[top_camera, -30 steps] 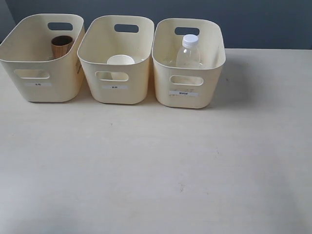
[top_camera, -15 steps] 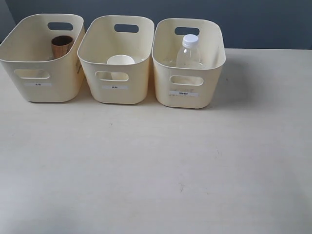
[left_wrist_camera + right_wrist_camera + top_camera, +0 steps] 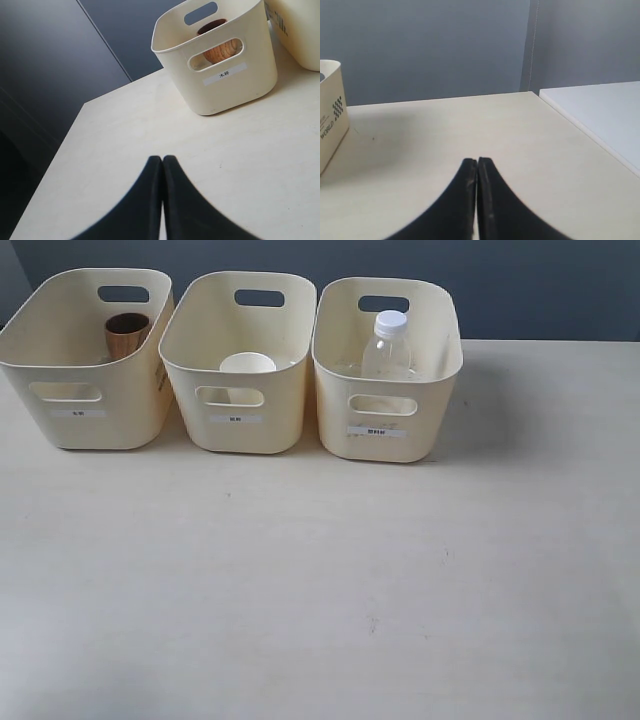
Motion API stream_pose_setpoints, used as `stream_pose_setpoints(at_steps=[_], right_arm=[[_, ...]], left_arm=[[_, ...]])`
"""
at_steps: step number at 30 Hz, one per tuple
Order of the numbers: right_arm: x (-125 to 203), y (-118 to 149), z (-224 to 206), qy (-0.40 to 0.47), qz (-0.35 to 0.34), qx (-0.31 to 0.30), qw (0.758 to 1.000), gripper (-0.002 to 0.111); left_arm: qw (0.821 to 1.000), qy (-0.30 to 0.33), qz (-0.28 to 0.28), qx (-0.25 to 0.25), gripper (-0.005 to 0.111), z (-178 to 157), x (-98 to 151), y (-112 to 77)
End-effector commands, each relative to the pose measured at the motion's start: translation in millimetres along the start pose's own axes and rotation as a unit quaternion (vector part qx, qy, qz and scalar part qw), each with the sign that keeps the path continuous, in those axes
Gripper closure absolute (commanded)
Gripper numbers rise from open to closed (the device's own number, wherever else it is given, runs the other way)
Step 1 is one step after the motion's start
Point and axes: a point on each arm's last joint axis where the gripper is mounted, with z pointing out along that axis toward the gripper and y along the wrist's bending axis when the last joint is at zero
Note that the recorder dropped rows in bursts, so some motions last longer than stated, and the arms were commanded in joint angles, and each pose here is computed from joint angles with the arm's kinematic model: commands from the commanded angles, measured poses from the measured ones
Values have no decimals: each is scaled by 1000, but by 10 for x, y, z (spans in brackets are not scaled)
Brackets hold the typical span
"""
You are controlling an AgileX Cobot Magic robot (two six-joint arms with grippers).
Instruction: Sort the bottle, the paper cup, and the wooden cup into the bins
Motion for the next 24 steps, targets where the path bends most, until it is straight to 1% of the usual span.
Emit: stream_pose_setpoints(at_steps=[1, 24], right_arm=[[-18, -5, -3, -13, -9, 4, 1000, 107], [4, -1, -3, 0, 1, 1, 1000, 107]], left_arm=[[1000, -3, -5, 3, 107, -1, 1, -5], [1000, -4, -5, 3, 107, -1, -1, -6]])
